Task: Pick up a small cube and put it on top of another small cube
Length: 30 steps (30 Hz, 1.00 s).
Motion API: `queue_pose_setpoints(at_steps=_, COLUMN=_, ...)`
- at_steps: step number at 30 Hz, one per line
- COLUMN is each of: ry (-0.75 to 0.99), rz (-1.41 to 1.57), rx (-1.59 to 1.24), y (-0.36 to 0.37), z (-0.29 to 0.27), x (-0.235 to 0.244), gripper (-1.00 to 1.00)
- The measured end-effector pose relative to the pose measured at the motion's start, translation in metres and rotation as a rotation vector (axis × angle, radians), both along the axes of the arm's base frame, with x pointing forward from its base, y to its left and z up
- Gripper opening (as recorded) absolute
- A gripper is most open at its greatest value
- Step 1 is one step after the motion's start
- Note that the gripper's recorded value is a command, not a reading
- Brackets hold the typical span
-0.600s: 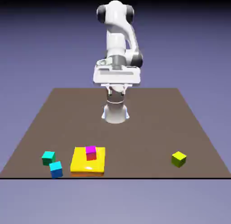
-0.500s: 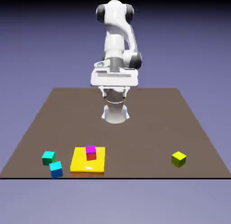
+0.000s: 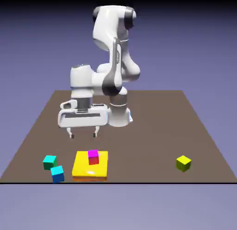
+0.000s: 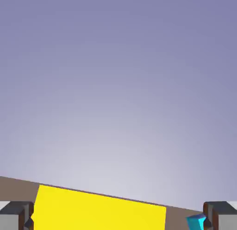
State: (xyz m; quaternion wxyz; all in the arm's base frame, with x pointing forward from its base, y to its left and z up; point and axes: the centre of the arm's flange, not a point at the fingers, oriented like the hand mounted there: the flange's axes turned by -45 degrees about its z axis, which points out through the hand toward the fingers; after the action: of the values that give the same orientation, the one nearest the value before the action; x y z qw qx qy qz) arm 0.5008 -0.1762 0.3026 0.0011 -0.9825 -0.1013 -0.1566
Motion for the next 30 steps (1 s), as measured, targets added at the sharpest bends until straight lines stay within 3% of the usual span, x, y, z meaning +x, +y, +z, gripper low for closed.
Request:
queue_pose_setpoints(at_steps=11, ry=0.176, rz=0.163, rx=-0.022, y=-0.105, z=-0.104, x=0.007, gripper=0.00)
queue_pose_setpoints(at_steps=13, ry=0.184, rz=0.175, rx=-0.024, y=-0.111, z=-0.109, x=0.006, gripper=0.00)
queue_pose_setpoints(at_steps=17, ry=0.184, rz=0.175, rx=-0.025, y=-0.109, z=-0.172, x=0.012, gripper=0.00)
queue_pose_setpoints(at_steps=18, ry=0.184, rz=0.175, rx=-0.024, y=-0.108, z=-0.179, x=0.012, gripper=-1.00)
queue_pose_setpoints(at_steps=20, ry=0.184, rz=0.175, rx=-0.023, y=-0.108, z=-0.179, x=0.012, gripper=-1.00)
queue_pose_setpoints(at_steps=24, ry=0.184, rz=0.175, rx=-0.024, y=-0.110, z=-0.115, x=0.007, gripper=-1.00)
queue_pose_setpoints(at_steps=26, ry=0.184, rz=0.175, rx=-0.023, y=-0.110, z=-0.110, x=0.006, gripper=-1.00)
queue_pose_setpoints(at_steps=30, ry=0.188, rz=0.645, rx=-0.043, y=0.030, z=-0.105, x=0.055, gripper=-1.00)
